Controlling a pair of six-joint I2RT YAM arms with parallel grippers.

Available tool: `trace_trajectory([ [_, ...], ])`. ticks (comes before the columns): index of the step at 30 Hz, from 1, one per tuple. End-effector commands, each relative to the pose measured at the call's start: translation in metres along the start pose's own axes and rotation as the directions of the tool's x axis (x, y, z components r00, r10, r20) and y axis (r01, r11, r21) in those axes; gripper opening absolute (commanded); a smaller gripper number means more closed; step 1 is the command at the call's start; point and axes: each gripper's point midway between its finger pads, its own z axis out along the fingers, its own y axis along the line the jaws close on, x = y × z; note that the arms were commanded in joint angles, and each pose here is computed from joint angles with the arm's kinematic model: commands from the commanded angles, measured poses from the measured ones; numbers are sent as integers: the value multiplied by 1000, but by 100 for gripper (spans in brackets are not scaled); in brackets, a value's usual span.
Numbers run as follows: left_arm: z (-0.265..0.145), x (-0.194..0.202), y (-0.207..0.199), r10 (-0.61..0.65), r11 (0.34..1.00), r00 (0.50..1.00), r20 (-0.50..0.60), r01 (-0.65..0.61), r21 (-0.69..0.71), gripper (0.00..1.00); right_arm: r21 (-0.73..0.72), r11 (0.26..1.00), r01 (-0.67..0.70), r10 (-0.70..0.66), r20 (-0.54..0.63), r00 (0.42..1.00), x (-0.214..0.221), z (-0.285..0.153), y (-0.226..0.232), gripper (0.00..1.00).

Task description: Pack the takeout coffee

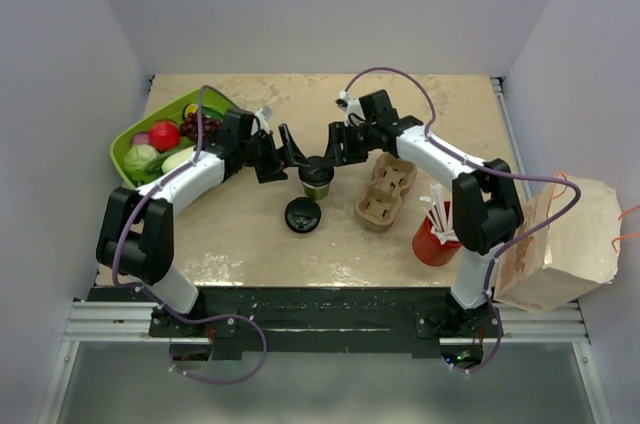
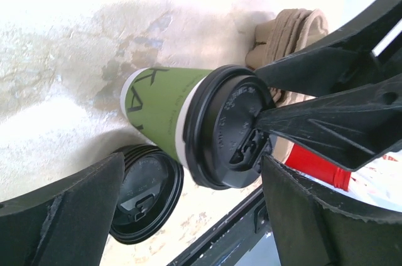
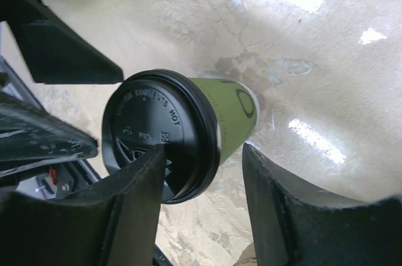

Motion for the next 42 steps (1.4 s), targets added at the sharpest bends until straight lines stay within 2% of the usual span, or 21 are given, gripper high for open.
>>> trace_trajectory([
  [1,-5,-24,-23,49,996,998,50,-53,75,94,28,1000,-6,4,90,996,-25,-14,8,56],
  [5,-4,-38,-28,60,995,994,89,-67,78,94,-15,998,-53,55,166,985,-38,-23,22,60],
  [10,5,-39,-21,55,996,996,63,-59,64,92,-40,993,-110,116,209,971,-46,-34,31,60],
  [14,9,-33,-14,50,996,998,49,-53,65,89,-2,983,-186,183,203,962,-26,-36,20,60],
  [18,12,-28,-8,34,998,999,39,-36,60,86,-71,957,-280,289,200,936,-11,-34,26,60],
  [20,13,-24,-8,30,997,999,26,-31,63,85,-66,955,-290,297,186,937,-8,-31,27,63],
  [32,20,-14,-6,3,998,1000,9,-4,68,77,-104,921,-375,386,143,911,10,-14,32,63],
  [39,24,-4,-4,-11,998,1000,-11,12,61,68,-143,908,-393,409,106,907,16,2,40,55],
  [42,24,2,-1,-23,998,999,-22,24,52,63,-118,907,-405,417,108,903,21,7,31,47],
])
